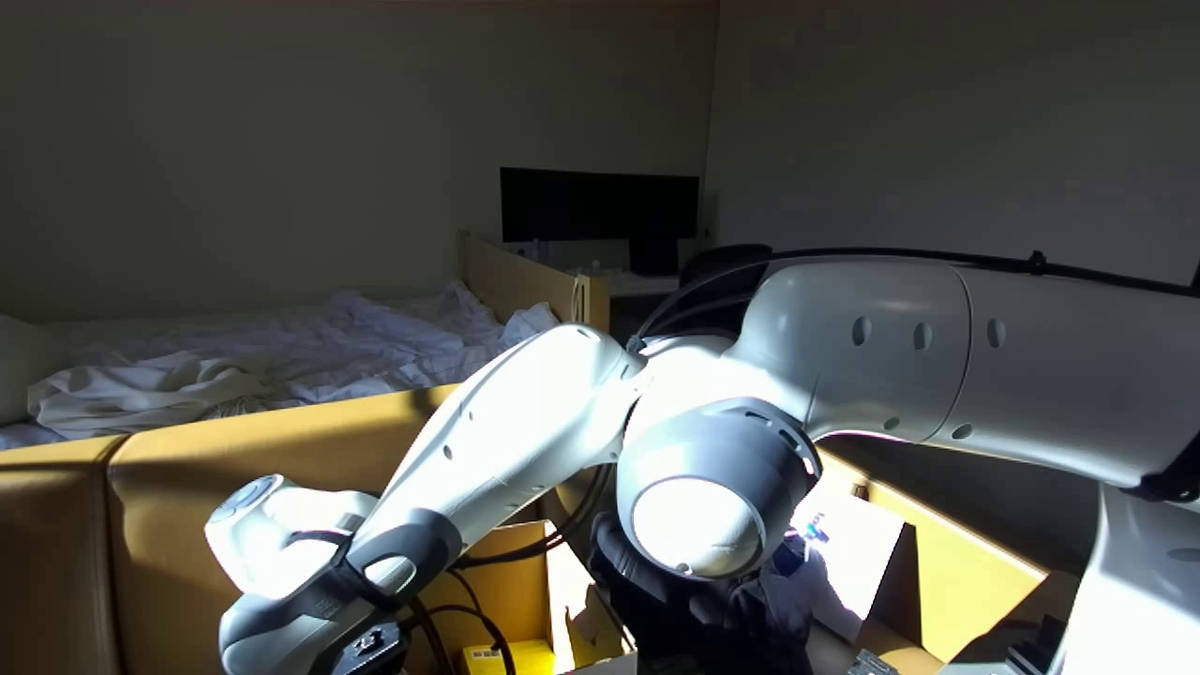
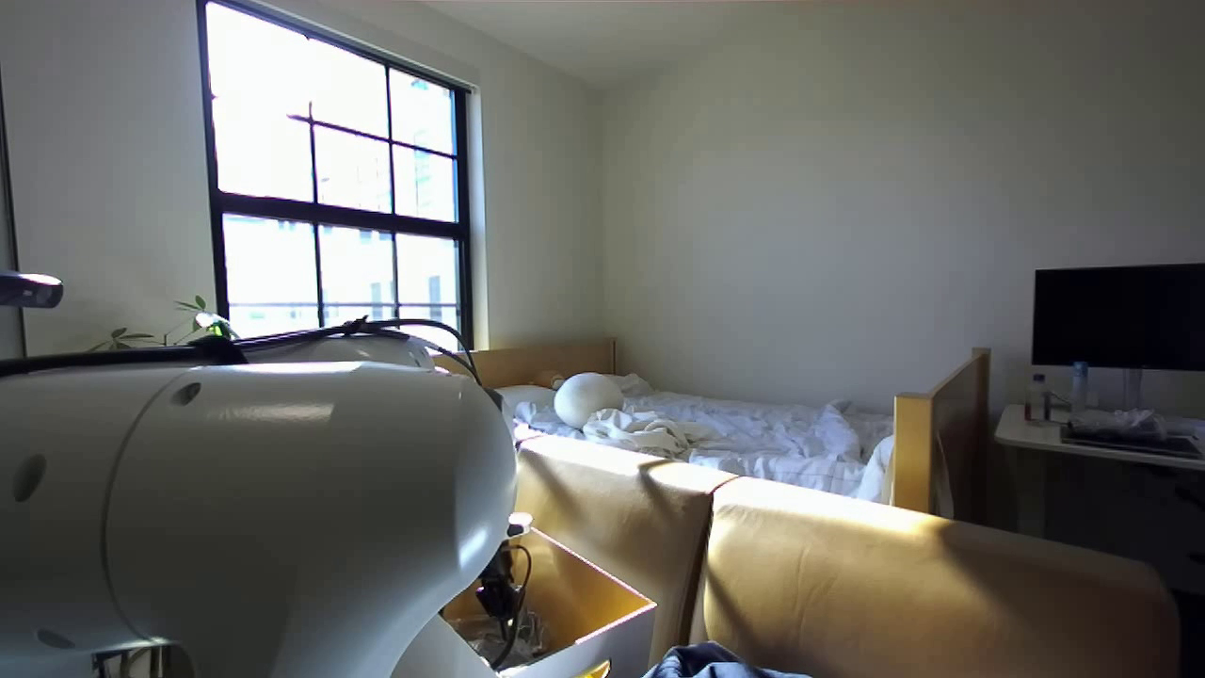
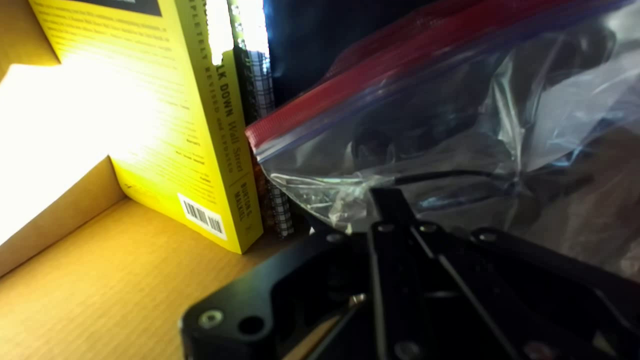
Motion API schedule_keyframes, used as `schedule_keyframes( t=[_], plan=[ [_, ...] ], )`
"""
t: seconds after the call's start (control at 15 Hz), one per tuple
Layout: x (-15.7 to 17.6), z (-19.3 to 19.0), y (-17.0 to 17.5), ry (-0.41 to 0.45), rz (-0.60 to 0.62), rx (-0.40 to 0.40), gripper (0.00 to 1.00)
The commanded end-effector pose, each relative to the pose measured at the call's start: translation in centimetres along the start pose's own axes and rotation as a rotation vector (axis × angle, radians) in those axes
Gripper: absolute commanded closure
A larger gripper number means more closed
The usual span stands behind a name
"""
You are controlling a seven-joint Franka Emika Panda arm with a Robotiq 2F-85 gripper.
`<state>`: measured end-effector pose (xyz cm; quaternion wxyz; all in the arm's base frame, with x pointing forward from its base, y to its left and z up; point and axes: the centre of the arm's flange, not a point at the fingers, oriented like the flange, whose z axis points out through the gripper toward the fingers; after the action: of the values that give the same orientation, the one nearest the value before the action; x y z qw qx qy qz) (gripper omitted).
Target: Remove the black hood and the plastic bag, and put them on the couch
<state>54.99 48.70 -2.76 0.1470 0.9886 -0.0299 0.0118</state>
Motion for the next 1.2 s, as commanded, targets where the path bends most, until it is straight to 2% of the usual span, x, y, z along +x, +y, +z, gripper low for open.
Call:
schedule_keyframes(
  t=[0.0, 0.27, 0.6, 0.67, 0.8, 1.0, 1.13],
  plan=[
    [0.3, -0.2, -0.2, 0.024, -0.009, 0.012, 0.95],
    [0.7, -0.5, -0.5, 0.073, 0.007, 0.053, 0.95],
    [2.3, -1.9, -1.1, 0.263, 0.028, 0.18, 0.96],
    [2.7, -2.2, -1.1, 0.293, 0.038, 0.2, 0.71],
    [3.1, -2.4, -1.0, 0.335, 0.064, 0.222, 0.68],
    [3.6, -2.3, -0.6, 0.382, 0.086, 0.212, 0.49],
    [3.7, -2.4, -0.7, 0.394, 0.069, 0.239, 0.37]
  ],
)
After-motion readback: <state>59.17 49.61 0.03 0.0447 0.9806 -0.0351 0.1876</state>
